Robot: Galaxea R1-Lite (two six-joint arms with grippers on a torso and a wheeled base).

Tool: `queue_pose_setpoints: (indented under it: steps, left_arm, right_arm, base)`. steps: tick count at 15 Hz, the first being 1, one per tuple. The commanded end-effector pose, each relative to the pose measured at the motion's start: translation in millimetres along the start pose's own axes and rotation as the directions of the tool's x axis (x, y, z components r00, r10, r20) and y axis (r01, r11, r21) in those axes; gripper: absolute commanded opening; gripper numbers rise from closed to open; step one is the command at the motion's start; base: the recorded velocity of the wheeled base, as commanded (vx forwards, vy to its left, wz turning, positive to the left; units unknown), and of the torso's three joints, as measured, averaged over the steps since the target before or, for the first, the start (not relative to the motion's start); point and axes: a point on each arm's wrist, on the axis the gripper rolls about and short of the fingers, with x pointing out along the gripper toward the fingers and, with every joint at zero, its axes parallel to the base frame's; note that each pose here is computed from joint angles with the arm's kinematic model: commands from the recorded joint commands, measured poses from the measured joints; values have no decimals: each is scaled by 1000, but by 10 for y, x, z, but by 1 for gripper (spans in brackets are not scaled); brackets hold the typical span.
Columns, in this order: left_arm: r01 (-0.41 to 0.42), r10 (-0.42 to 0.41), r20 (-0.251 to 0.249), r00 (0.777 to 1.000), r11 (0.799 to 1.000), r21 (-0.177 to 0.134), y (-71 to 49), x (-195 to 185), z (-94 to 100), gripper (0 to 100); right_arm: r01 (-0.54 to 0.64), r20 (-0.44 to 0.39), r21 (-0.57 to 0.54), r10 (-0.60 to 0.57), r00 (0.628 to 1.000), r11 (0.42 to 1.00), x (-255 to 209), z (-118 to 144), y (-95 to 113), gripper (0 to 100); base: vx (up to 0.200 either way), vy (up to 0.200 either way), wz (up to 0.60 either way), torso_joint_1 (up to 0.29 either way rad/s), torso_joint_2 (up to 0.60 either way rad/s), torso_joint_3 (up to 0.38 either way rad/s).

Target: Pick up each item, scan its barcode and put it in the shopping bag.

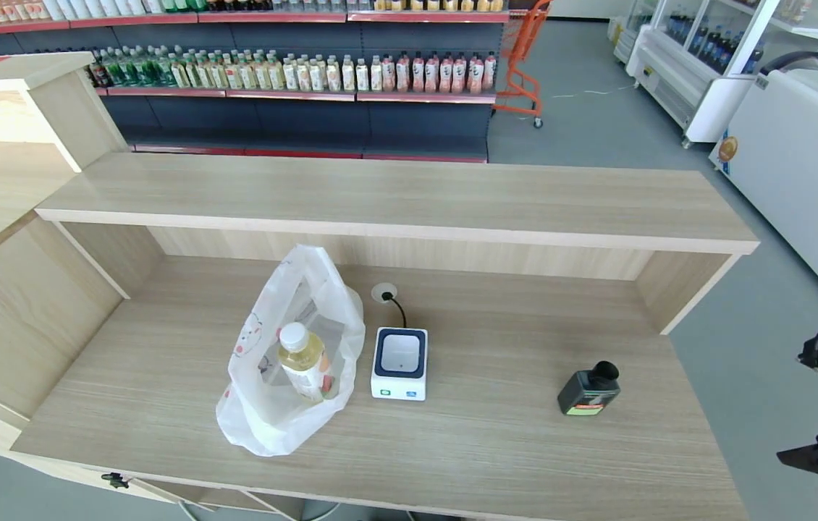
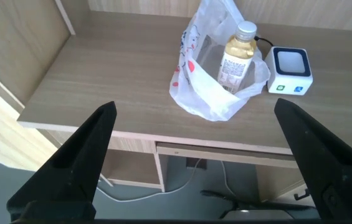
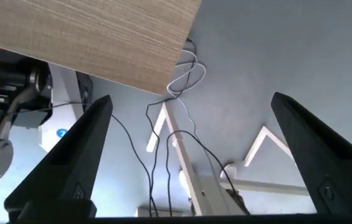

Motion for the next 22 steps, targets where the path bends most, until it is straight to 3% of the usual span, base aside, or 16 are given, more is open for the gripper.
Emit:
queue_pose_setpoints:
  steps: [1,3,5,7,9,14,22]
  left_arm:
    - [0,0,0,1000,1000,0,0,0,-1,100]
    - [-2,2,0,1000,1000,0,0,0,-1,100]
    - [0,0,0,1000,1000,0,0,0,-1,100]
    - [0,0,0,1000,1000,0,0,0,-1,100]
    - [0,0,0,1000,1000,0,0,0,-1,100]
    - [0,0,0,1000,1000,0,0,0,-1,100]
    - [0,0,0,1000,1000,0,0,0,-1,100]
  right_arm:
    - [-180,40,-81,183,982,980,279,150,106,100]
    - [-300,163,-183,330,930,936,408,285,217,100]
    - [-260,195,-363,346,918,895,637,410,244,100]
    - [-241,184,-462,358,915,853,804,432,262,100]
    - [-264,169,-501,391,905,825,887,492,359,100]
    - [-222,246,-583,429,869,782,1188,781,632,100]
    - [-210,278,-636,474,835,743,1399,1041,816,100]
  base:
    - [0,0,0,0,0,0]
    - [0,0,0,0,0,0]
    - [0,0,0,0,0,0]
    - [0,0,0,0,0,0]
    - [0,0,0,0,0,0]
    - [0,0,0,0,0,0]
    - [0,0,0,0,0,0]
